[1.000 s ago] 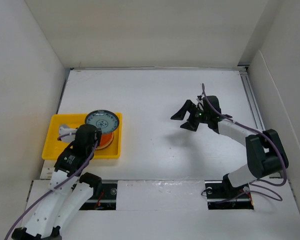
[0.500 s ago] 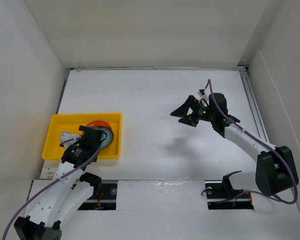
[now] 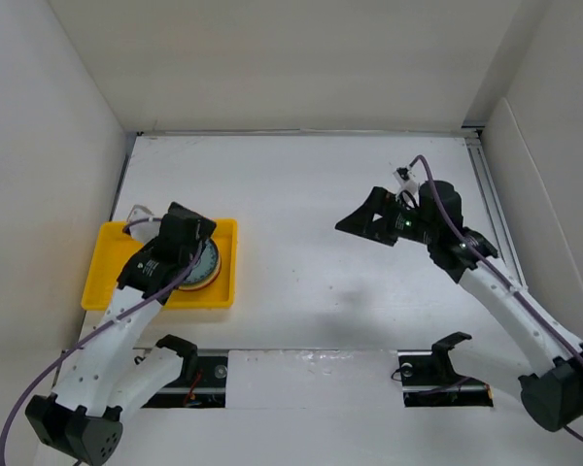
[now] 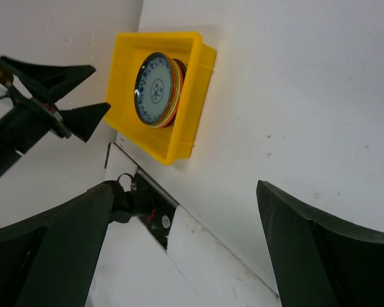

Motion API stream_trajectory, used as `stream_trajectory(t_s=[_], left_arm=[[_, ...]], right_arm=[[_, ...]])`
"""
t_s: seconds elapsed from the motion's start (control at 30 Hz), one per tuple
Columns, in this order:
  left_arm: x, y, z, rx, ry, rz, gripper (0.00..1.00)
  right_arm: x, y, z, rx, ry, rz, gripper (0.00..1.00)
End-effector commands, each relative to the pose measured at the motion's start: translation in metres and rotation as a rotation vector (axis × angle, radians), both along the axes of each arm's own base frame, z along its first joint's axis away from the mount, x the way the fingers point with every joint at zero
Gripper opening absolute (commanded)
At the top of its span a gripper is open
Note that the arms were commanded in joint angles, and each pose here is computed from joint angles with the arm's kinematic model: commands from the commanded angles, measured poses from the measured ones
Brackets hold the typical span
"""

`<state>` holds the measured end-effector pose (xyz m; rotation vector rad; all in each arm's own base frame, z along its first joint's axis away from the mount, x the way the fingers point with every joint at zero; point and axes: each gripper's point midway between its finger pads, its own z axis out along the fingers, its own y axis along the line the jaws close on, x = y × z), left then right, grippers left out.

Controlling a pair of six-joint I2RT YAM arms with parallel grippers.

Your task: Place the plates into the plastic bin on the countertop

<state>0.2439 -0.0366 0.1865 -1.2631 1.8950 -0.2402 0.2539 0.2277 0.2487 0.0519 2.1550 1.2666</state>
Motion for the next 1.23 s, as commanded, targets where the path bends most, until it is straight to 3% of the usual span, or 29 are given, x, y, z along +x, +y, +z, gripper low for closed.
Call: stream_trajectory(t_s=[0.0, 0.03, 0.13, 0.27, 0.43, 0.77, 0.97, 1.2], left_arm=[[0.032, -0.049, 0.055, 0.082, -0.161, -0.393, 1.0], [0.033, -0.061, 0.07, 0.095, -0.195, -0.463, 1.0], [0.026, -0.082, 0.096, 0.15, -0.227, -0.639, 1.0], [-0.001, -0.073, 0.149, 0.222, -0.369, -0.715, 1.0], [-0.057, -0.034, 0.187, 0.286, -0.487, -0.676, 1.0], [-0.142, 0.016, 0.18, 0.296, -0.618, -0.607, 1.0], [-0.164, 0.037, 0.189, 0.312, -0.681, -0.543, 1.0], [-0.161, 0.035, 0.184, 0.317, -0.644, -0.554, 1.0]], right_arm=[[-0.015, -0.014, 0.053, -0.142, -0.196, -0.086, 1.0], [-0.009, -0.029, 0.062, -0.19, -0.232, -0.204, 1.0], [-0.035, -0.047, 0.098, -0.225, -0.315, -0.294, 1.0], [-0.06, -0.071, 0.123, -0.268, -0.349, -0.326, 1.0], [-0.09, -0.108, 0.152, -0.273, -0.405, -0.347, 1.0], [-0.134, -0.143, 0.156, -0.225, -0.421, -0.332, 1.0], [-0.149, -0.158, 0.162, -0.183, -0.433, -0.355, 1.0], [-0.15, -0.163, 0.163, -0.164, -0.44, -0.38, 1.0]])
